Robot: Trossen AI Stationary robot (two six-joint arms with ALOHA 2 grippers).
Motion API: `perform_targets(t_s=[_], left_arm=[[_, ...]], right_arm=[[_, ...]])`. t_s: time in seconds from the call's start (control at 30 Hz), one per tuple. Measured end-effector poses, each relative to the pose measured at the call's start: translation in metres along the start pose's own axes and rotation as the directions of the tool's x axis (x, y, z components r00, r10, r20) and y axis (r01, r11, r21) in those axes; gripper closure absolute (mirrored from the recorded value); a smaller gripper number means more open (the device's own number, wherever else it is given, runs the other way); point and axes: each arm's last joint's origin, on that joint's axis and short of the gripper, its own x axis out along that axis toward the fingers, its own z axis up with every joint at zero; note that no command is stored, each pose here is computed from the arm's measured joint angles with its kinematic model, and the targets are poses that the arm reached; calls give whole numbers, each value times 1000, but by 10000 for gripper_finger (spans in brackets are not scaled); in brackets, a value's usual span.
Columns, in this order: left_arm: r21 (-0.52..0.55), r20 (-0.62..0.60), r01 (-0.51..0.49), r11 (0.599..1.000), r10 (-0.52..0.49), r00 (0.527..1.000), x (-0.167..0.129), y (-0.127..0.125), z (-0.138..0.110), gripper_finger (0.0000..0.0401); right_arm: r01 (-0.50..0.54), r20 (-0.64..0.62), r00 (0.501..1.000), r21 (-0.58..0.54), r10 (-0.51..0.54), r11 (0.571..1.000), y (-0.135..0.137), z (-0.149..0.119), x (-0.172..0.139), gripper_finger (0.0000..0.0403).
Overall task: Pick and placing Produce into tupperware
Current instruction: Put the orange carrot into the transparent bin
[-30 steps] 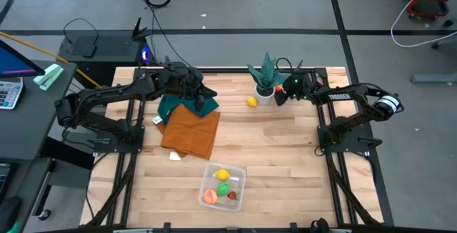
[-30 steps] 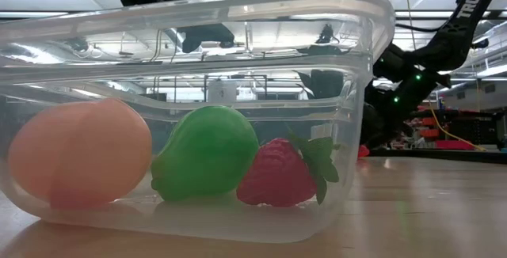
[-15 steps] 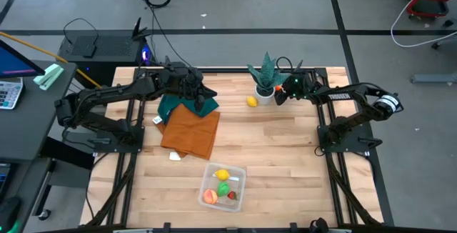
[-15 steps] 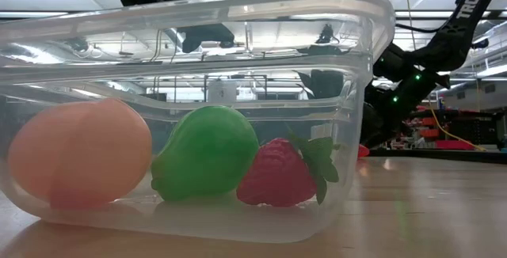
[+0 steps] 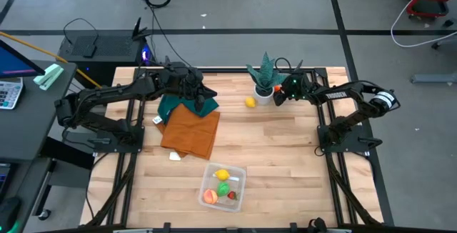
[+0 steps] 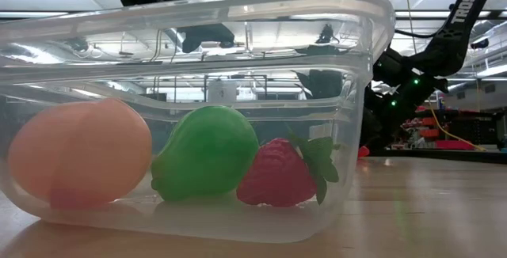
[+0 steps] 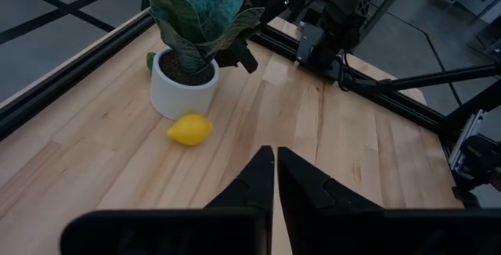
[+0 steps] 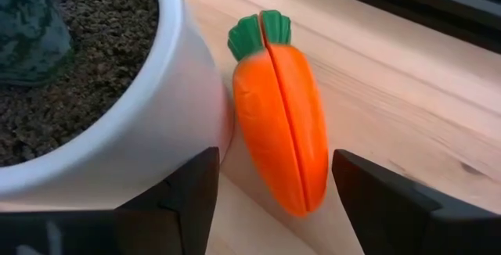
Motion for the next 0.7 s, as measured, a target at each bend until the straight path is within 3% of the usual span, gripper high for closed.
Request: perform_targets(t_s=[0.23, 0.7], left_arm=[[0, -1, 0, 1000, 0, 1000, 0, 0, 0, 387], [-1, -4, -1, 1000, 1, 1000, 0, 0, 0, 385]], right_arm=[[3, 0, 1000, -1, -3, 1000, 0, 0, 0, 215], [35, 4, 999, -1, -35, 999, -1, 0, 0, 325]])
